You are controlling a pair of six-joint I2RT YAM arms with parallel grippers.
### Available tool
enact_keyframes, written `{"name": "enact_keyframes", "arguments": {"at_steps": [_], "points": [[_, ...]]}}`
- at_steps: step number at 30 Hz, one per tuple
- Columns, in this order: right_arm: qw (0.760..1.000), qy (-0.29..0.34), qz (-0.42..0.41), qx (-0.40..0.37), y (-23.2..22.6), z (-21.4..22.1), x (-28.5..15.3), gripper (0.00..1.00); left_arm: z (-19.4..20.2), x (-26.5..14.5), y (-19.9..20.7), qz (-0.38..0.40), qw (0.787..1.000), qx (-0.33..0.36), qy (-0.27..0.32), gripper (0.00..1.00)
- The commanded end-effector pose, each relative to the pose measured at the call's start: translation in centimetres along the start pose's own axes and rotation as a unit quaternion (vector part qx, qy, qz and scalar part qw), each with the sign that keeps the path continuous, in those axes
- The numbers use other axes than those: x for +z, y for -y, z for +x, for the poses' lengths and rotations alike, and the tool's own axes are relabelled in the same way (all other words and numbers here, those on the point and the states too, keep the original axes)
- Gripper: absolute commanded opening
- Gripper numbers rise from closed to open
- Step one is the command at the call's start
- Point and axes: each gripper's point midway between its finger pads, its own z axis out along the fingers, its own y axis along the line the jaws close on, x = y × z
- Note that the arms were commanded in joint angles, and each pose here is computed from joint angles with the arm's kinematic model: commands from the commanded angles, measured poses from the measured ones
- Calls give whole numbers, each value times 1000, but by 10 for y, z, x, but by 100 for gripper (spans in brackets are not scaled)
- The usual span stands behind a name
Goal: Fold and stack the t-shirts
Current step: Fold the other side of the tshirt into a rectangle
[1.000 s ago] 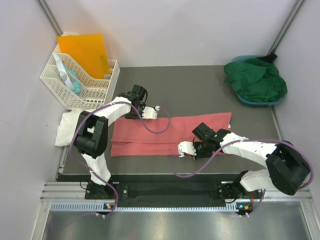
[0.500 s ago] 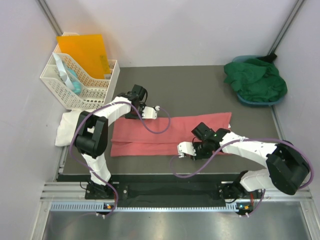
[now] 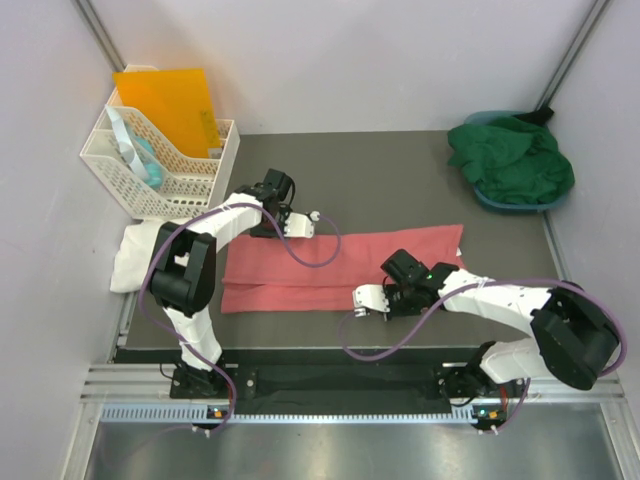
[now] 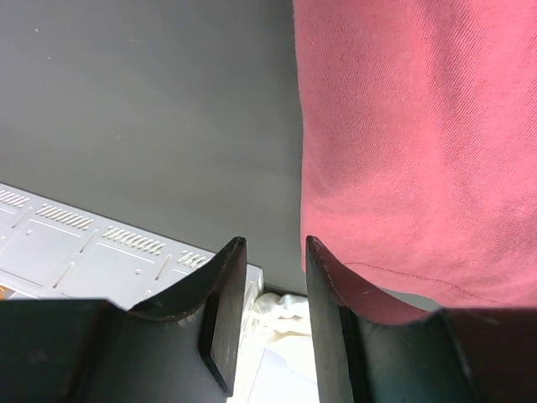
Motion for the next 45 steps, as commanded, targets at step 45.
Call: {"name": "enact_keyframes", "arguments": {"at_steps": [45], "points": [[997, 45, -68, -11, 1, -55, -24, 22, -4, -2, -15, -9, 1000, 4, 6, 40]]}}
